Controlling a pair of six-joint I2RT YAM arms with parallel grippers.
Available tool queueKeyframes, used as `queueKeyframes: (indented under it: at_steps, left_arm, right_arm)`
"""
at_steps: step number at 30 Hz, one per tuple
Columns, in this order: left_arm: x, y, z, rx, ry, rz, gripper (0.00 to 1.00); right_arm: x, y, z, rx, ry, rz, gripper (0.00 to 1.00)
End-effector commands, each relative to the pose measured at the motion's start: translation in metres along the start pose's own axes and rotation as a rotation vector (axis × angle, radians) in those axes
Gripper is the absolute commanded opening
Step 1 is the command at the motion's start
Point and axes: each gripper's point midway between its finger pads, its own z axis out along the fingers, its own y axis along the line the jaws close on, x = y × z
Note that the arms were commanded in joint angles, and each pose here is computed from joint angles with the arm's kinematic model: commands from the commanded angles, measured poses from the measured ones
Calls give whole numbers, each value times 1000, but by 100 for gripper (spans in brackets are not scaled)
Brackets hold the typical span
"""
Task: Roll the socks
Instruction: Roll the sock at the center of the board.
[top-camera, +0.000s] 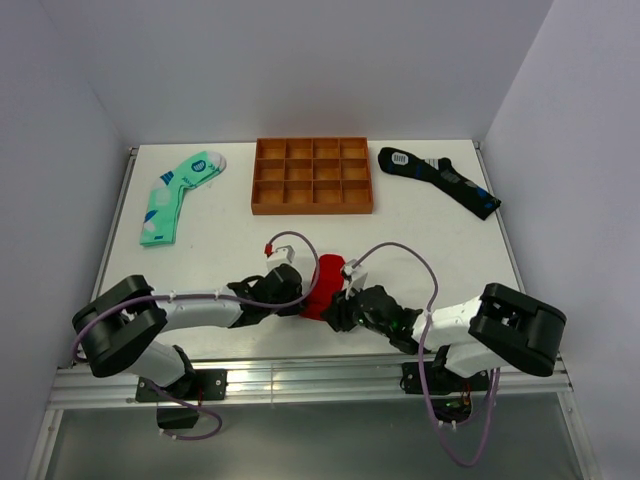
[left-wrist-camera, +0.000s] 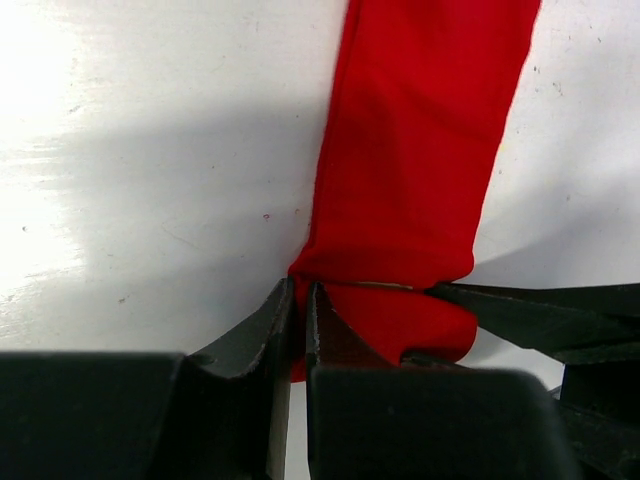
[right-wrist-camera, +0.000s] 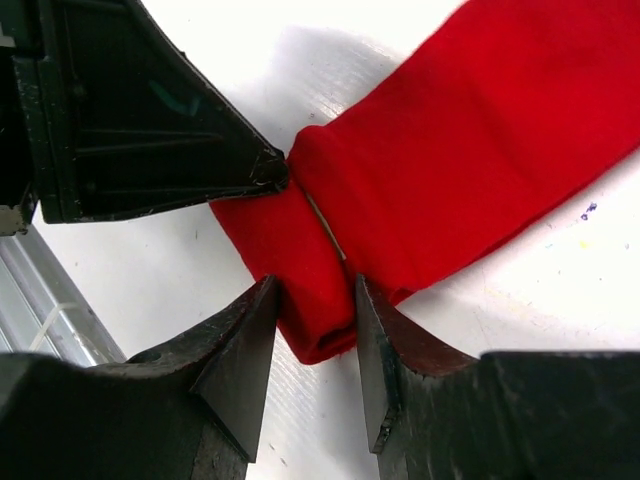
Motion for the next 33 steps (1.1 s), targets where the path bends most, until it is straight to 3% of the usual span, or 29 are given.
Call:
queueKeyframes:
  at_steps: [1, 6, 11, 13, 15, 19, 22, 29, 33]
  left_arm:
    - [13, 25, 4, -93, 56, 49, 0]
    - [13, 24, 4, -91, 57, 37, 0]
    - [8, 23, 1, -83, 33, 18, 0]
    - [5, 20, -1, -65, 22, 6, 2]
    - [1, 20, -5, -51, 7, -5, 7]
    - [-22, 6, -11, 35, -68, -41, 32]
    - [-40, -1, -14, 68, -107, -41, 41]
    - [-76, -33, -7, 183, -169, 37, 45]
    - [-79, -50, 7, 265, -143, 101, 46]
  right_arm:
    - [-3, 2, -2, 14, -37, 5, 44]
    - [6, 0, -1, 45, -19, 8, 40]
    - [20, -16, -2, 131, 26, 59, 6]
    - [21, -17, -3, 139, 27, 79, 0]
    - [23, -19, -6, 148, 36, 91, 0]
    - [30, -20, -8, 165, 68, 113, 0]
    - [33, -22, -8, 187, 93, 122, 0]
    - [41, -18, -8, 176, 136, 140, 0]
    - [42, -15, -8, 164, 155, 144, 0]
